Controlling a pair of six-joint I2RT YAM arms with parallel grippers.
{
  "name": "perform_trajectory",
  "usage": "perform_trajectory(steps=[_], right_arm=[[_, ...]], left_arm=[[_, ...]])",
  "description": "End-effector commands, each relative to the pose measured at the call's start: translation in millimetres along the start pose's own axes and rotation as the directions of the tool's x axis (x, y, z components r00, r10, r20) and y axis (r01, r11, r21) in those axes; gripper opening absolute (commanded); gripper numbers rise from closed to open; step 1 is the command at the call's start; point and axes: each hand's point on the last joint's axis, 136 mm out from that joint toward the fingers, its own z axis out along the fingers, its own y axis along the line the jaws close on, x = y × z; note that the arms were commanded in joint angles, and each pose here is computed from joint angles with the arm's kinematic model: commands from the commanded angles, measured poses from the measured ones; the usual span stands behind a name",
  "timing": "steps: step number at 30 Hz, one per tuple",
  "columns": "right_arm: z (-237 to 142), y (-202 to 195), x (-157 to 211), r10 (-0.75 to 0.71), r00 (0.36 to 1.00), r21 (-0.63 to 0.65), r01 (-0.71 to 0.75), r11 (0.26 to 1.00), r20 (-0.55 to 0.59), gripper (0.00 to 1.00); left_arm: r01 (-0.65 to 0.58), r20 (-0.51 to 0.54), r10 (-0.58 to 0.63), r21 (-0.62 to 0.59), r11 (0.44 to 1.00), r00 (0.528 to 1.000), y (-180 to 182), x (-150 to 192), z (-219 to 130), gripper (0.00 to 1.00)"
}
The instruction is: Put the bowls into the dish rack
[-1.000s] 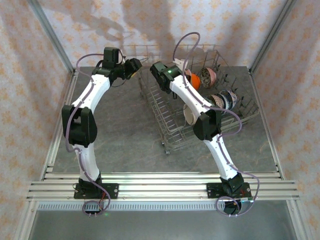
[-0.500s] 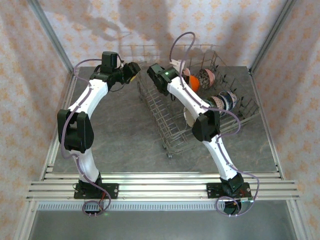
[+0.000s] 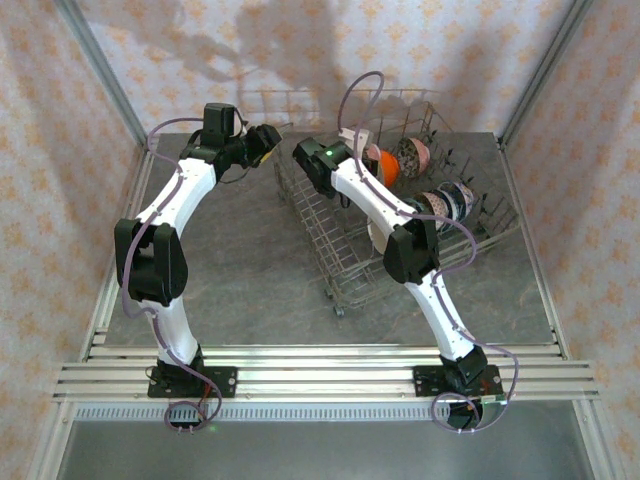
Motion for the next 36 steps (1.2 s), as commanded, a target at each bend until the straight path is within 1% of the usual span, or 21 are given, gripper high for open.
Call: perform_trajectory(steps=[1,10,15,22,32,36], right_arm=[[-0.7,-4.6,-6.2,0.044,0.998,0.031,-0.045,0.998,0.051,0.00],[0.7,1.4,6.6,0.011,0.999,0.044,-0.013,0.999,0.048,0.00],[-3.8,4.3,8.1,-0.005,0.997,0.057,0.000,0.998,0.083,0.00],[-1.8,3.4,12.4,-0.008,0.996,0.075,0.001,0.997,0.091,0.00],[-1.6,7.4,17.7,0.003,0.998,0.060,-0.007,0.998,0.067,0.00],[-2.1,8.3,19.0,0.003,0.999,0.049,-0.005,0.999,0.048,0.07]], left_arm=[[0.008,-0.088,-0.013,-0.055,0.998,0.996,8.2,25.8,1.6,0.49],[0.007,-0.085,-0.012,-0.055,0.998,0.996,7.0,25.5,0.0,0.49],[0.011,-0.085,-0.016,-0.057,0.998,0.996,8.9,26.1,0.8,0.49],[0.011,-0.086,-0.016,-0.057,0.998,0.996,9.4,26.7,0.9,0.48],[0.016,-0.088,-0.022,-0.059,0.998,0.996,9.9,27.0,1.4,0.47],[0.018,-0.086,-0.023,-0.060,0.998,0.996,10.7,27.2,0.7,0.47]])
